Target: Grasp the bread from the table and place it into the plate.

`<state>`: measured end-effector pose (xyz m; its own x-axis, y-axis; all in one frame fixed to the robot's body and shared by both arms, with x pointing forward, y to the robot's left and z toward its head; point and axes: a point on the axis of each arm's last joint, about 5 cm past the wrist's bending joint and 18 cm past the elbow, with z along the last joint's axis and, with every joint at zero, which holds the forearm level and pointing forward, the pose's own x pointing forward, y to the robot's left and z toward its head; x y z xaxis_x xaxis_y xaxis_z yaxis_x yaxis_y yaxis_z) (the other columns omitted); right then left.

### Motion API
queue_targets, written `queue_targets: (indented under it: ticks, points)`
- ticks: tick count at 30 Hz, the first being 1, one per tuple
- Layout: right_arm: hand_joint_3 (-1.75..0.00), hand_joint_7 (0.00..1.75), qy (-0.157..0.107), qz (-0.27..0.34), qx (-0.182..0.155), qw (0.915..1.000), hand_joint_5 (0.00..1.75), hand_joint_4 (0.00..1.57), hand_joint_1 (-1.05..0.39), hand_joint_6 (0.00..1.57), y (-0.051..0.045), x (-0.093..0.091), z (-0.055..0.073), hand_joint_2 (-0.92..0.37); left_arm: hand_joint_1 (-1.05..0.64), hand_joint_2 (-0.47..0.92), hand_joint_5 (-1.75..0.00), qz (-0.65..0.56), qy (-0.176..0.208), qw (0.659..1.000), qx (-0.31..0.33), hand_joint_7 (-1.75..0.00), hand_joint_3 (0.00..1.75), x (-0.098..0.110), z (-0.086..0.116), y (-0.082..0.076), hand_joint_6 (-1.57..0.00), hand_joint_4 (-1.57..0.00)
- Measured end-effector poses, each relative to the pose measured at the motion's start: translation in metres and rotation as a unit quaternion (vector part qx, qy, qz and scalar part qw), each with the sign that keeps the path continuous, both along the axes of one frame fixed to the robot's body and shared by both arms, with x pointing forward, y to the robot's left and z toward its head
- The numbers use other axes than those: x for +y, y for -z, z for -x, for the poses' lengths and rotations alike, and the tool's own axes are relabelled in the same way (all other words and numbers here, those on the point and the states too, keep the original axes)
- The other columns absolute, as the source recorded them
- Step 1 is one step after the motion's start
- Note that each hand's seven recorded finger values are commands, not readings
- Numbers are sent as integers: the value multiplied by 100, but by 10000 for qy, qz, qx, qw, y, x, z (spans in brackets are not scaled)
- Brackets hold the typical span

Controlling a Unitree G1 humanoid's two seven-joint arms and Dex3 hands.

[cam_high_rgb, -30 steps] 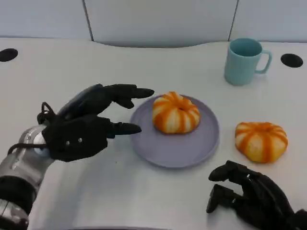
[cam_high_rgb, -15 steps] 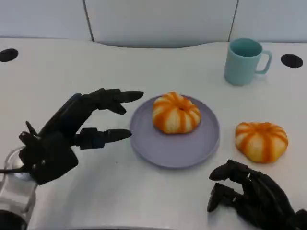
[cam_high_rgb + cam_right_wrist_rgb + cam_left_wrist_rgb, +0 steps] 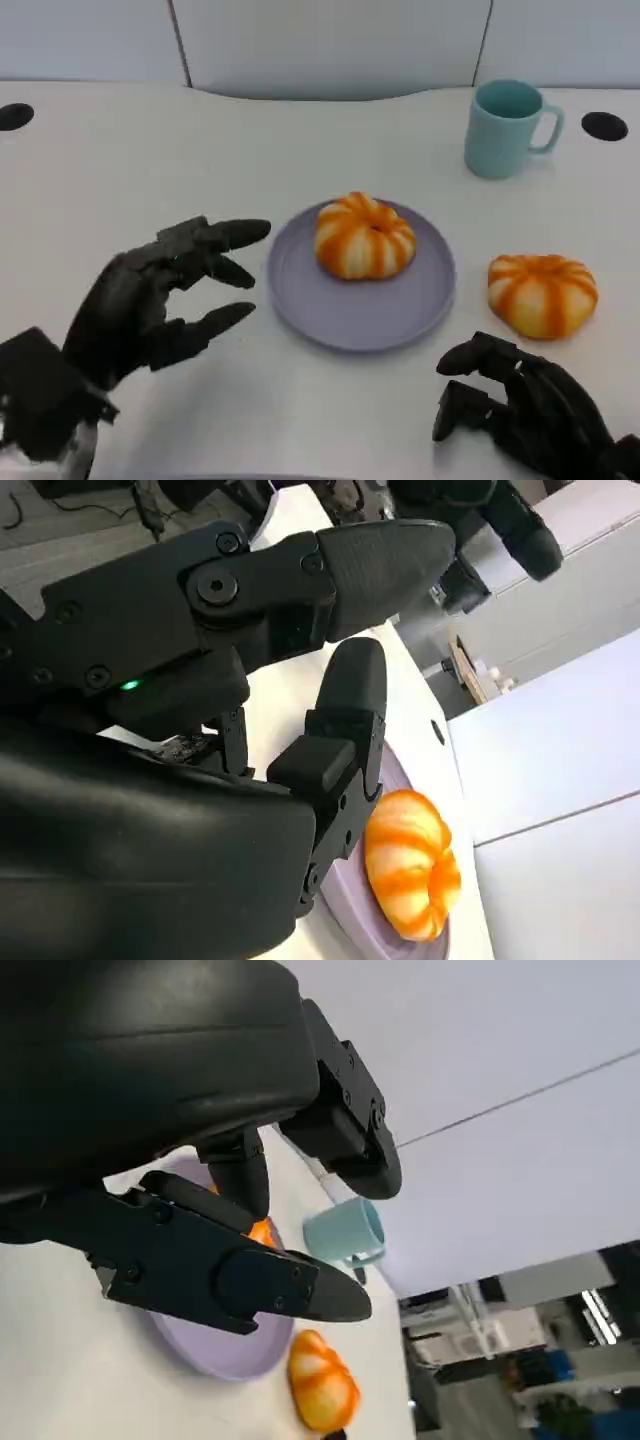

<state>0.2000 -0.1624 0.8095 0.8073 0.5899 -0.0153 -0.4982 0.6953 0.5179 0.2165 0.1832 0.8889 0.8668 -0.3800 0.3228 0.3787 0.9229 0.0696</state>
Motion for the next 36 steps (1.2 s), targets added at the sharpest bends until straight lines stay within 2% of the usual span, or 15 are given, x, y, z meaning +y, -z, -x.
queue_targets:
  ticks: [3,6,14,15,18,24,27,32,36]
  points:
    - [-23,100,11,-8,15,10000,151,62,-54,64,5,-7,-4,-92,-55,92,-161,261,-108,9991,331,-113,29,0,173,108,-28,-24]
    - [-23,101,30,2,33,10000,151,63,-55,64,9,-10,-7,-92,-54,92,-166,448,-206,9975,501,-124,29,13,280,138,-27,-26]
    - [-22,101,46,13,19,10000,149,64,-55,65,8,-6,-11,-92,-57,92,-172,1312,-408,9860,945,-130,27,0,460,211,-30,-27]
    - [-22,101,51,12,20,10000,149,64,-56,65,8,-8,-13,-92,-56,92,-174,1424,-416,9834,1047,-137,27,-4,494,236,-27,-27]
    - [-23,101,66,8,28,10000,150,64,-55,65,9,-12,-17,-92,-53,92,-175,1596,-499,9772,1309,-145,27,9,579,289,-26,-30]
    - [-24,100,97,2,40,9999,150,64,-55,64,14,-20,-17,-92,-51,92,-175,2128,-548,9642,1484,-151,26,24,648,349,-24,-32]
    - [-24,100,96,1,44,9999,151,64,-55,64,14,-20,-19,-92,-51,92,-175,2396,-437,9576,1540,-151,26,67,662,399,-23,-33]
    - [-26,100,103,-2,43,9999,154,61,-54,62,16,-22,-21,-92,-57,92,-175,2679,-285,9493,1621,-123,22,124,644,497,-40,-38]
    - [-26,101,89,-14,63,9999,156,59,-54,62,12,-24,-24,-92,-59,92,-175,2895,-333,9400,1773,-118,20,154,633,569,-45,-40]
